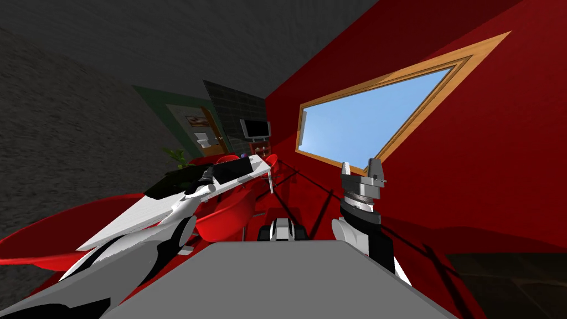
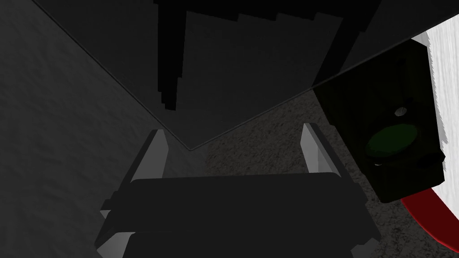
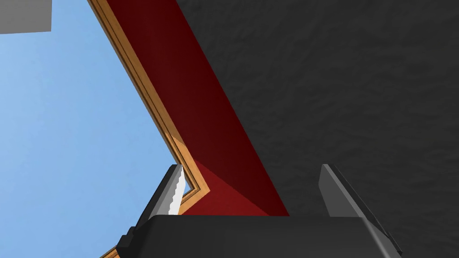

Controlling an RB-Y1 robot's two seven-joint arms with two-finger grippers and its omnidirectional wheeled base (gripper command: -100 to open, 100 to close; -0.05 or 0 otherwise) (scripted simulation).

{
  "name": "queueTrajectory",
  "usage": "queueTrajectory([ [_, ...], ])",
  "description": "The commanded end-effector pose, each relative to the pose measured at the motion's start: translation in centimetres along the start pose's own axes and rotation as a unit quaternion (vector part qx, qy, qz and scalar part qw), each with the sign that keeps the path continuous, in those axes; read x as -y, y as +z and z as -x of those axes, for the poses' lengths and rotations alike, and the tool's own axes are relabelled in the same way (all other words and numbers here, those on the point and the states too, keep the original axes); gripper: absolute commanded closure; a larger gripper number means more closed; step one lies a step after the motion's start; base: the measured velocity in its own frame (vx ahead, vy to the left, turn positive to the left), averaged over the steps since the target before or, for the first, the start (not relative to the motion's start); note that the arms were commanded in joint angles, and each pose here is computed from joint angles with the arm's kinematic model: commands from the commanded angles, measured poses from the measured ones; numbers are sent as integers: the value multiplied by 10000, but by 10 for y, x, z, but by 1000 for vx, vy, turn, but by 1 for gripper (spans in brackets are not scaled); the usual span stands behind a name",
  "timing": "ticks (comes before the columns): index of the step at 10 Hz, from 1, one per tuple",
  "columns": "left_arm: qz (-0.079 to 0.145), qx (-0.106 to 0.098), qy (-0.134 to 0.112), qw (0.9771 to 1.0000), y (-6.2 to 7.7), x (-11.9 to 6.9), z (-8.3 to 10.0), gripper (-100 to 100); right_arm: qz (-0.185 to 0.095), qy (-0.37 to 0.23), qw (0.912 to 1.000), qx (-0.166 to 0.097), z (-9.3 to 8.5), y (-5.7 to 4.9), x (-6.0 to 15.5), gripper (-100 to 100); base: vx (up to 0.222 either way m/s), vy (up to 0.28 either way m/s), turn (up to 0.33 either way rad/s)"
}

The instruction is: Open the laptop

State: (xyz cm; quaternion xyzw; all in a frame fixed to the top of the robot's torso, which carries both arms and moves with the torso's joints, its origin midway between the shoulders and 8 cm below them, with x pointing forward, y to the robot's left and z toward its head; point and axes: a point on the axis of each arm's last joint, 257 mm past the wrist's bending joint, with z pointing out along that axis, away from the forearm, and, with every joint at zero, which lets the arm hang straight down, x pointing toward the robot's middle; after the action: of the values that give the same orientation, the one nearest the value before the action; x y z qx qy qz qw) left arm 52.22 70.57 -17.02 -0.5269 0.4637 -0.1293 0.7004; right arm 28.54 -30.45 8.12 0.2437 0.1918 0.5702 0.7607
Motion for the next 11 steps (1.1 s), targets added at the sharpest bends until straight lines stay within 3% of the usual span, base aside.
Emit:
queueTrajectory([
  [1, 124, 83, 22, 9999, 5, -2, 13, -100, 0, 0, 10000, 0, 0, 0, 0, 0, 4, 5, -54],
  [11, -155, -168, 87, 9997, 8, 15, -3, -100, 0, 0, 10000, 0, 0, 0, 0, 0, 45, -15, 79],
])
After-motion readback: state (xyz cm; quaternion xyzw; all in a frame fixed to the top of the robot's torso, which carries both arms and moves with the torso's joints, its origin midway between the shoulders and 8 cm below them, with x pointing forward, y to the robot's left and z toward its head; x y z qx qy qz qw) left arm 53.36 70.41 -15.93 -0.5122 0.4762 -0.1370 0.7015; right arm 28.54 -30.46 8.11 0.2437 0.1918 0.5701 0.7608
